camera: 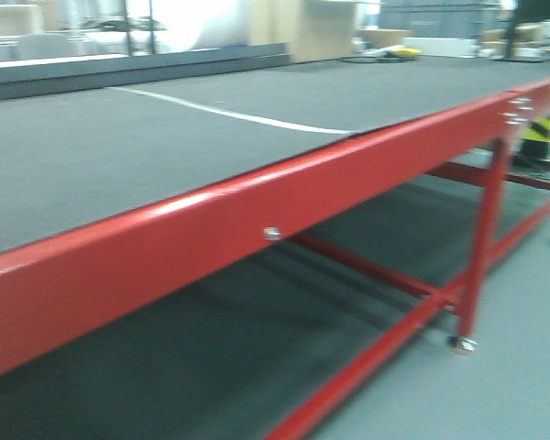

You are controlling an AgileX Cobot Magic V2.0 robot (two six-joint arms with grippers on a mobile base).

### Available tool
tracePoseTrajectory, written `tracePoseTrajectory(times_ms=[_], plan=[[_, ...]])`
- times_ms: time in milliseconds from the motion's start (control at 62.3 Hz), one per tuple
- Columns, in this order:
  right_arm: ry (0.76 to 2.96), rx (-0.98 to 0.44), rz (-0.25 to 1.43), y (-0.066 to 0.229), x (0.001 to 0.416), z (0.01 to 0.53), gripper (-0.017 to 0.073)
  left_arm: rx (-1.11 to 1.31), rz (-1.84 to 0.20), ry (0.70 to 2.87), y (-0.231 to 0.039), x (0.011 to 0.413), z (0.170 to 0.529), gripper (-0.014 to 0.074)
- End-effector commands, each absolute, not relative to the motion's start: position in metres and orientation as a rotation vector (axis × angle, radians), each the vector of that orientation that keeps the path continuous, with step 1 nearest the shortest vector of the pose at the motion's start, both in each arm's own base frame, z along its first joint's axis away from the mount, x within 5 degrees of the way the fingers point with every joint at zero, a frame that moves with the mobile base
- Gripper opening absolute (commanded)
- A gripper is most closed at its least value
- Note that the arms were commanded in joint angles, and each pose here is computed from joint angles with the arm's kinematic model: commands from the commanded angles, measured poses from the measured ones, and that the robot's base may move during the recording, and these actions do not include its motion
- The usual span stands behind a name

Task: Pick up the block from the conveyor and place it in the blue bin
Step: 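Drive the base away from the conveyor holding both blocks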

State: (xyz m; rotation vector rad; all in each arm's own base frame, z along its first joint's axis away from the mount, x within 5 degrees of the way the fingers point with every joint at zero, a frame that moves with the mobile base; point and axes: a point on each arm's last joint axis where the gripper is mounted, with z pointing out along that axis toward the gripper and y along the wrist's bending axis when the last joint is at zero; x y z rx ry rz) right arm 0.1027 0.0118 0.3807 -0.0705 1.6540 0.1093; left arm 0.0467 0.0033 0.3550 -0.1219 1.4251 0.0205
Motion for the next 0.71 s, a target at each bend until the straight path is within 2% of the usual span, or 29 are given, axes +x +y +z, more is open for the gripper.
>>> tracePoseTrajectory(times_ms=[0, 690], plan=[[1.615, -0.073, 0.102, 0.0114, 0.1017, 0.386, -0.0162, -0.124, 0.017, 1.405, 0.0032, 0.0453, 0.3568, -0.0111], [1.613, -0.073, 0.103, 0.0114, 0.1017, 0.3862, -0.0162, -0.124, 0.017, 1.405, 0.0032, 0.0453, 0.3568, -0.0111]])
